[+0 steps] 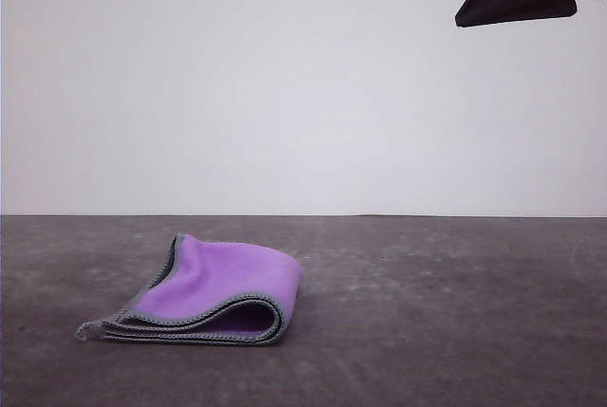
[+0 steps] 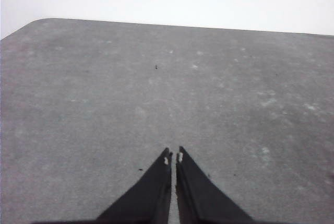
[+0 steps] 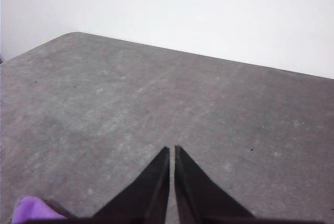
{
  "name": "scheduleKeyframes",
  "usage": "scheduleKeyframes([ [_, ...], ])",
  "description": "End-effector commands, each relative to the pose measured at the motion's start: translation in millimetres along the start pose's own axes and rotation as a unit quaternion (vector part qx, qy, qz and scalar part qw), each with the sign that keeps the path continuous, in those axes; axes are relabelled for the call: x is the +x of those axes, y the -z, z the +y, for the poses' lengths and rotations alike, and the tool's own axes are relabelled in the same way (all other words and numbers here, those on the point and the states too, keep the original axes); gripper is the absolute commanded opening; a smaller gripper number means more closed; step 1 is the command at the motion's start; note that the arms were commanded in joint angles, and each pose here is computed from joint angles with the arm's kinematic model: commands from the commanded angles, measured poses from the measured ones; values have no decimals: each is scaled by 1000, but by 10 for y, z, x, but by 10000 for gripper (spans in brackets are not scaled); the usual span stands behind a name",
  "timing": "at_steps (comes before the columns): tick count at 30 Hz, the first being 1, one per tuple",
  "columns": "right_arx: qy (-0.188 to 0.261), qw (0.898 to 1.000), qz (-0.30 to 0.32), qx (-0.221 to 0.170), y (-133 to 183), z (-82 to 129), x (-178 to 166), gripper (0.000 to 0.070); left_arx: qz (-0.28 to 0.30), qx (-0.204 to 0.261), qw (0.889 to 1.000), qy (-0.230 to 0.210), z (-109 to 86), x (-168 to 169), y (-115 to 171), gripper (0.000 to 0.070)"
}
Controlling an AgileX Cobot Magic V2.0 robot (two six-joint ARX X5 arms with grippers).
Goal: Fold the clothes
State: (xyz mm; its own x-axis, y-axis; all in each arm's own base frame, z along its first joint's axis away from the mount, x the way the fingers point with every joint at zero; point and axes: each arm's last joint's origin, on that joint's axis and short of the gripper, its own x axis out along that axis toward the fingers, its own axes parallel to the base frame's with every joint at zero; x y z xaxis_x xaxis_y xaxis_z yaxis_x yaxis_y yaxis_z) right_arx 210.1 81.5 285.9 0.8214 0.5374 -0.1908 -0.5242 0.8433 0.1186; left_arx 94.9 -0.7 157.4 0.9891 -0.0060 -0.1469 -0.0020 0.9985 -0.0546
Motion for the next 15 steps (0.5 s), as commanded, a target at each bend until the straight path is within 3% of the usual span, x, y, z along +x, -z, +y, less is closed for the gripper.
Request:
scheduleKeyframes([
  [1, -3, 1000, -6, -6, -32, 8, 13, 11, 2, -5, 1000, 1, 2, 20, 51, 0],
  [12, -2, 1000, -6, -9, -32, 8, 12, 11, 1, -5, 1000, 1, 2, 20, 50, 0],
  [15, 10, 999, -11, -52, -59, 4, -50, 11, 1, -5, 1000, 1, 2, 20, 50, 0],
])
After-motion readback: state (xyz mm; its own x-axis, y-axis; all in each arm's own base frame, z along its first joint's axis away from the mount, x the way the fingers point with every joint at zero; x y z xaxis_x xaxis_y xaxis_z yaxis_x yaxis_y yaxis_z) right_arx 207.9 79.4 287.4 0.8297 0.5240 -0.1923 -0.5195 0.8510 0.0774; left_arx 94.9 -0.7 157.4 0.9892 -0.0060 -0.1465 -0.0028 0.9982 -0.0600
